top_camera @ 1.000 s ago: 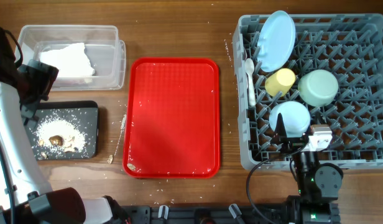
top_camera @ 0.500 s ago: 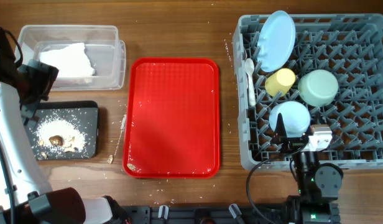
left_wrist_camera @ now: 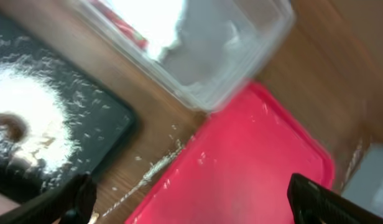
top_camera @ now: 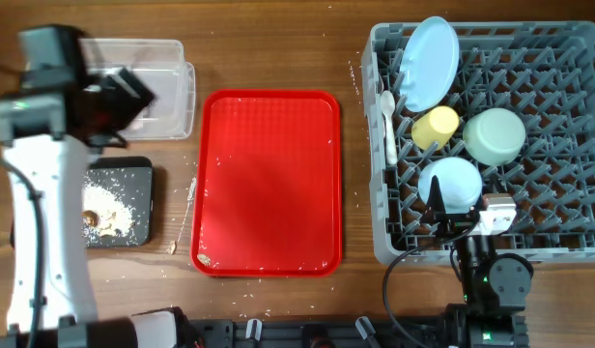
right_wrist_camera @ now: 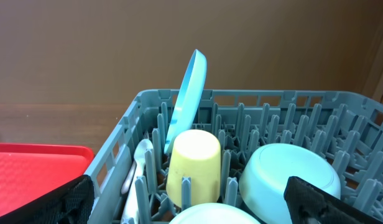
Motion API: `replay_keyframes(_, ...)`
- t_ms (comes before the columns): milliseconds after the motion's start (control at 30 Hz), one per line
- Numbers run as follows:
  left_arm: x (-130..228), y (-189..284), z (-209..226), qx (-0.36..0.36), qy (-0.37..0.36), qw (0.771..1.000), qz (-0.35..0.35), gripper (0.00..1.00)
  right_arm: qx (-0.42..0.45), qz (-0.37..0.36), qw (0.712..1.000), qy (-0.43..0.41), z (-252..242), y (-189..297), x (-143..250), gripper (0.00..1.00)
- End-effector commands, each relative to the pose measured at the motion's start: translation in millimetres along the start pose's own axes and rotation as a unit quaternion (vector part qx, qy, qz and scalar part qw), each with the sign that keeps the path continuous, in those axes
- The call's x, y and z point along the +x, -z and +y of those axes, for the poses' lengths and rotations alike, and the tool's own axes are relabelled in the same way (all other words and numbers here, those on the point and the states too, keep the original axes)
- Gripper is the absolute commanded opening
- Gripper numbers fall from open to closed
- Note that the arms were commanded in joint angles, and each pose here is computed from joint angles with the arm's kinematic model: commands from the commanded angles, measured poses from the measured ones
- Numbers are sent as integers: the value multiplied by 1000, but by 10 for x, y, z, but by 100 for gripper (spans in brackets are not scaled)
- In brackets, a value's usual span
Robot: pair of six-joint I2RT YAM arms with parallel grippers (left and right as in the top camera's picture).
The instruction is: Sort waste into correct bins and load items into the dishwasher rack
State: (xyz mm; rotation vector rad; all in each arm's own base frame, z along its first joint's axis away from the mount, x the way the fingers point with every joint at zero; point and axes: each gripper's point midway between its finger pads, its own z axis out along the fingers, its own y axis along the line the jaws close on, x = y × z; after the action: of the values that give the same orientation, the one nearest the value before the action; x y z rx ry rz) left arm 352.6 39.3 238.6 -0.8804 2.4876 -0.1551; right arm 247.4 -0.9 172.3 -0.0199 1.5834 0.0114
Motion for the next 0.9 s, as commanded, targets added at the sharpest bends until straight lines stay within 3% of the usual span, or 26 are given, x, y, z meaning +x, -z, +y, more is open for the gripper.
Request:
replay_keyframes(0, 370, 57, -162, 50, -139, 989, -32, 100, 12, -7, 1000, 9, -44, 8, -30, 100)
replay_keyframes(167, 974, -117, 215, 74, -203, 974, -72, 100, 12, -7, 1000, 9, -44, 8, -30, 100)
replay_keyframes(267, 1193, -141, 399, 109, -198, 963, -145, 100, 12, -7, 1000, 9, -44, 8, -30, 100)
replay_keyframes(467, 1273, 4, 469, 187, -185, 914, -308, 100, 12, -7, 1000, 9, -44, 8, -30, 100)
replay_keyframes(733, 1265, 2, 421, 236, -179, 872, -391, 100, 12, -7, 1000, 9, -44, 8, -30, 100)
replay_keyframes(867, 1275, 49, 318, 258, -219, 837, -431, 100, 12, -7, 1000, 9, -44, 8, -30, 100)
